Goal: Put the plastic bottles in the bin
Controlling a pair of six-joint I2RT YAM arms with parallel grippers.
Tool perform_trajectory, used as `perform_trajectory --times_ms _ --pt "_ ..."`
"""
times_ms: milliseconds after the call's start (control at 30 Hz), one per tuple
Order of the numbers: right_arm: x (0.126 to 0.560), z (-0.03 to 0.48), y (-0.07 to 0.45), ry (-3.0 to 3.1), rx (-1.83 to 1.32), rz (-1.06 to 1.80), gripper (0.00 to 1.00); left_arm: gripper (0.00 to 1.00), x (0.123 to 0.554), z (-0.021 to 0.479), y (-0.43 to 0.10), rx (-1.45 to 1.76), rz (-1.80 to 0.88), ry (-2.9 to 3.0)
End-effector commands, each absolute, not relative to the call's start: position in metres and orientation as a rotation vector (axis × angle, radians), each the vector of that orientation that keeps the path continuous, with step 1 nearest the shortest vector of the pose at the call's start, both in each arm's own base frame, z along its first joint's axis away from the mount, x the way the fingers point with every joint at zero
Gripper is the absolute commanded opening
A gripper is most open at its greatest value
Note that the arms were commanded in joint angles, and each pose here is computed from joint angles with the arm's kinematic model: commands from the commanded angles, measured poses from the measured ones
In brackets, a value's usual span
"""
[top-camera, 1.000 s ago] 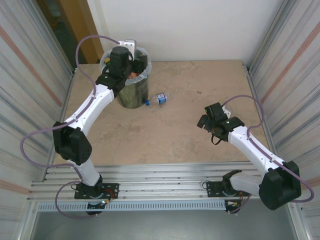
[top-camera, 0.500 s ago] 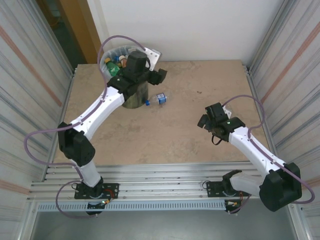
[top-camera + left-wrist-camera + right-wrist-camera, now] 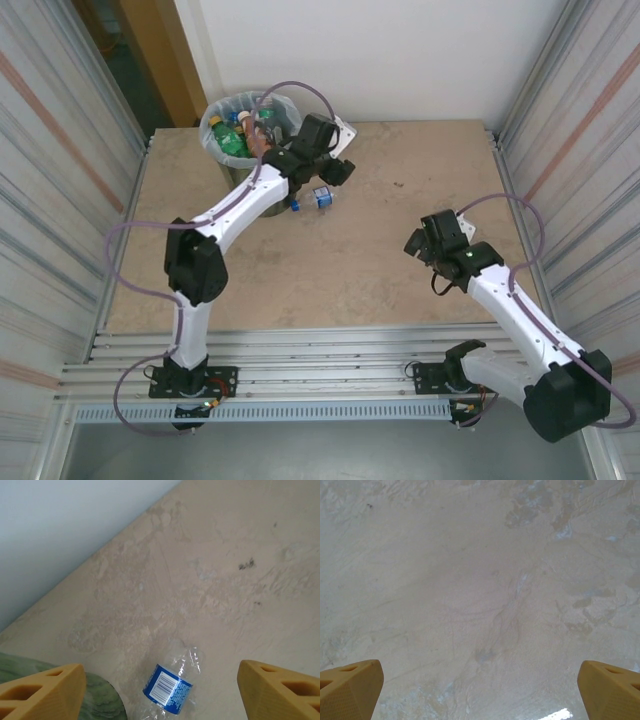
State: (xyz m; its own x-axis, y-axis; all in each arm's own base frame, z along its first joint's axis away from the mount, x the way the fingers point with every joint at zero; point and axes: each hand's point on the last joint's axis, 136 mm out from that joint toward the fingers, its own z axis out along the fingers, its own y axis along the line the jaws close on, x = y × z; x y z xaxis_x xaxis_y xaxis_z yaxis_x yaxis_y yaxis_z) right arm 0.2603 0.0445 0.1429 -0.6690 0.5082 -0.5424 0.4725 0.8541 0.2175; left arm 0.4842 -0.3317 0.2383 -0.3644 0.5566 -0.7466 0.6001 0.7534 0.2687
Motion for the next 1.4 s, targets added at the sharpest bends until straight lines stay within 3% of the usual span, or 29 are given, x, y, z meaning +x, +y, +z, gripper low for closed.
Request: perform_trajectory --times_ms 0,400,533,1367 --pt "0.251 0.141 0.033 2.412 0.746 0.033 0.98 0.80 0.488 0.224 -0.331 0.939 0.021 2.084" --pt "0.251 0.142 0.033 2.413 0.751 0.043 0.98 0.80 0.507 0.153 -0.344 1.072 0.072 2.207" --pt "0.253 0.142 0.034 2.415 0.748 0.044 0.98 0.87 0.508 0.134 -0.345 1.082 0.054 2.244" --pt "0.256 0.139 0.038 2.434 0.744 0.049 0.98 0.91 0.522 0.068 -0.334 1.109 0.083 2.342"
